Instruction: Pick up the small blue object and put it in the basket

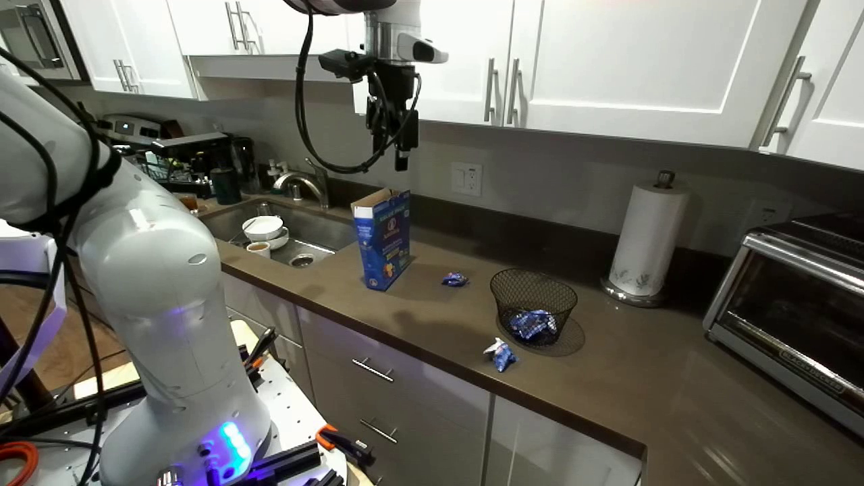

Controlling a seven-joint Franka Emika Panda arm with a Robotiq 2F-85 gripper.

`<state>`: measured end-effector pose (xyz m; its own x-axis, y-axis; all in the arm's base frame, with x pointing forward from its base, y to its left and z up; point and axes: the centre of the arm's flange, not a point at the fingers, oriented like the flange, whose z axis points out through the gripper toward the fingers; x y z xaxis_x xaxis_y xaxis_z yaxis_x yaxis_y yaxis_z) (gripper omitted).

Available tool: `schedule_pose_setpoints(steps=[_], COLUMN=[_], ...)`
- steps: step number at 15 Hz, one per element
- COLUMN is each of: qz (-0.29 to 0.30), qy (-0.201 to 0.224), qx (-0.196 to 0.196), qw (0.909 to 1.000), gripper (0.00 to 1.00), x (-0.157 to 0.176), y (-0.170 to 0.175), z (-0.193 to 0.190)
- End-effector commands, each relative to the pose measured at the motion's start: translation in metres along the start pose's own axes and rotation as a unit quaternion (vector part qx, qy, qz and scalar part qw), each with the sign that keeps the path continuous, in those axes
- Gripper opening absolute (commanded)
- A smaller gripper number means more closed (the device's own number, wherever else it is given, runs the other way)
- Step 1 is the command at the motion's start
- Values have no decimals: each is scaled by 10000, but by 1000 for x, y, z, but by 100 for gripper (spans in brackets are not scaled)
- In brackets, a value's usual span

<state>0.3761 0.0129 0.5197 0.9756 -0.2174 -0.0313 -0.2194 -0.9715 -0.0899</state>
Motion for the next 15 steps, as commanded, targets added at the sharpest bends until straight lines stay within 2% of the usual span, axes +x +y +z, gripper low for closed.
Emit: schedule_pose_setpoints(steps=[1,5,8,12,15], qz=[-55,-45,-106,-481,-767], qy=[-16,120,355,625,660], qx=[-27,-79,-273,-496,-649], qw=[10000,9999,9989,9956,9928], gripper=[100,100,100,100,100], x=[2,7,13,19,21], y=[3,16,29,46,61], z=[5,16,29,47,63])
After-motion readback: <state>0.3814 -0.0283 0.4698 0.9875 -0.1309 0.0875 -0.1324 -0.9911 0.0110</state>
